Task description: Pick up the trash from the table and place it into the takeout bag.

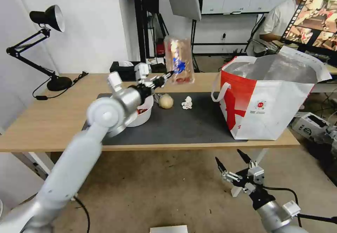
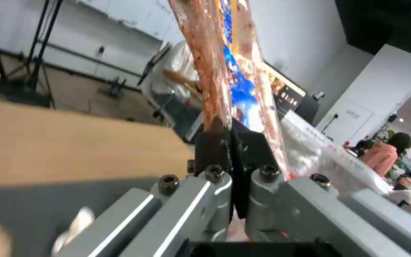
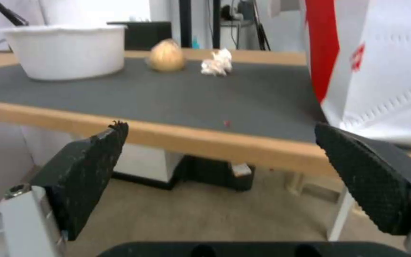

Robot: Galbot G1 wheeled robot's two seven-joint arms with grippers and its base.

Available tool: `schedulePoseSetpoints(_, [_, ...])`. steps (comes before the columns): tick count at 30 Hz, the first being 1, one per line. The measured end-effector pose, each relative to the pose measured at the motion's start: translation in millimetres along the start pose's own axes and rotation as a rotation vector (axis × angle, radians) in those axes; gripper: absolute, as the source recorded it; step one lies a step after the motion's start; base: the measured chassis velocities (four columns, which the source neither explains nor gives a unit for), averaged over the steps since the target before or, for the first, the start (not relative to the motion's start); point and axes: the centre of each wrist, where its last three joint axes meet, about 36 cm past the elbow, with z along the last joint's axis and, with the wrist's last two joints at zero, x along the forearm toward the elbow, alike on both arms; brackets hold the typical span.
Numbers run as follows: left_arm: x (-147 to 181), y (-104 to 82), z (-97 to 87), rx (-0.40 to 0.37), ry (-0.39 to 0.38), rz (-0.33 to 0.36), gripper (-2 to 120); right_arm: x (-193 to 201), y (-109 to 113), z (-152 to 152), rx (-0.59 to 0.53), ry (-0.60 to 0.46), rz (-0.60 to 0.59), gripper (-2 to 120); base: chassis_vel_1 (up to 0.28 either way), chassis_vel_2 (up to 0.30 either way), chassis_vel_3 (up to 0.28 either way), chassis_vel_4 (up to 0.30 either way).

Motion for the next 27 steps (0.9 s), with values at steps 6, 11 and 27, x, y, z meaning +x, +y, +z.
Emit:
schedulePoseSetpoints(6, [-55, -20.0, 7.3, -0.055, -0.042, 0.014, 0, 12, 4, 12, 0.001, 0.035, 0.015, 100, 0.000, 0.000, 0.000, 0.000])
schedulePoseSetpoints(11, [-93, -43.6, 14.6, -0.068, -0.059, 0.045, 0, 19, 10, 21, 0.005, 0.062, 0.016, 100, 0.000, 0.000, 0.000, 0.000])
schedulePoseSetpoints(27, [-166, -106.1, 59.2, -0.359, -0.120, 0.006, 0, 24, 21, 30, 0.004, 0.089, 0.013, 100, 0.000, 0.000, 0.000, 0.000])
